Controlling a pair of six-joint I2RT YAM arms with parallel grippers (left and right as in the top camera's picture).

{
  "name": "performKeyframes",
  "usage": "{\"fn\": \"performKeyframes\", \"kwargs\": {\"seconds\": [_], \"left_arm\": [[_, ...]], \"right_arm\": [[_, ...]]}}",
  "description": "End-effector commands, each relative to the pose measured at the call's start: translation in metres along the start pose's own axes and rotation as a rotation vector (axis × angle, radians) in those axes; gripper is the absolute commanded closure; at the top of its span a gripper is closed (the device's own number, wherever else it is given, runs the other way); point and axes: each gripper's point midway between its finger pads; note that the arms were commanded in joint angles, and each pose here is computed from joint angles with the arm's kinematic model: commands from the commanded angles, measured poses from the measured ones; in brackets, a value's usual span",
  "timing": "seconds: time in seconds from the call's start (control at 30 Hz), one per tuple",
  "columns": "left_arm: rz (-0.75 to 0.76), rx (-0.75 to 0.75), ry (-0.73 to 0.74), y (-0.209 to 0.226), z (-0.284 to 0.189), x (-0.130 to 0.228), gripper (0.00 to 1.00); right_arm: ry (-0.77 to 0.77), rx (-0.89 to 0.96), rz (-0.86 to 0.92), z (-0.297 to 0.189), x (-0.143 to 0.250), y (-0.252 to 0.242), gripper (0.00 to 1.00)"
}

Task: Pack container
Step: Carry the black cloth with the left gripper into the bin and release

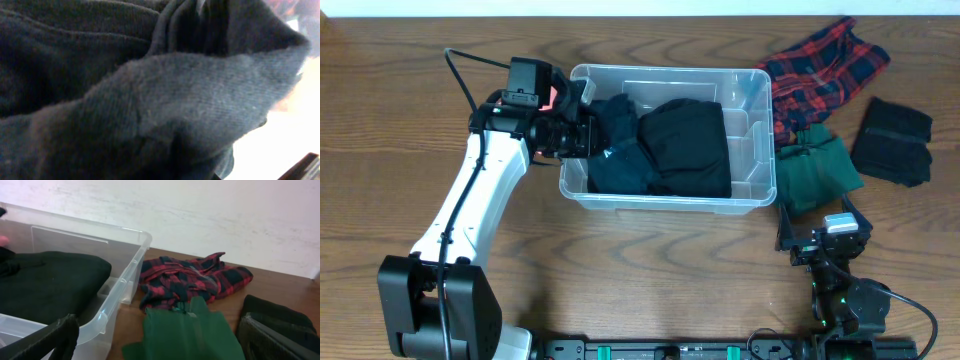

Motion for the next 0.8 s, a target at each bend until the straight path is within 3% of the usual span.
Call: {"fn": "performKeyframes", "kwargs": {"seconds": [0.0,0.13,0.3,0.47,0.53,0.73,0.77], "left_arm": [[0.118,-0.057,0.03,0.009,0.001,0.005,0.88],[0.134,-0.065,0.061,0.012,0.007,0.01,0.84],[0.132,-0.058,0.026,0.007,0.011,0.0,0.46],[0.146,-0.045,-0.043,-0.005,-0.002,-0.025,0.34],[0.154,-0.043,-0.071,-0.01,-0.009,-0.036,0.21],[0.156,-0.232,-0.157,0.006,-0.05,-0.07,0.01],[0.149,-0.272,-0.171,0.012,-0.059,-0.075,0.02]], "right_arm": [[0.003,0.016,-0.01,0.0,0.001,-0.004,0.01],[0.003,0.016,-0.009,0.0,0.001,-0.004,0.01],[0.003,0.016,-0.009,0.0,0.001,-0.004,0.01],[0.003,0.016,-0.009,0.0,0.001,-0.004,0.01],[0.003,0.016,-0.01,0.0,0.001,-0.004,0.01],[0.003,0.016,-0.009,0.0,0.001,-0.004,0.01],[0.003,0.016,-0.01,0.0,0.001,-0.004,0.01]]}}
Point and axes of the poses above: each gripper's point midway between its finger pads, its own z axis out along the fingers, its own y axis along the line the jaws close on, x = y × z, and after that the axes turned 1 degree about -z, right-handed
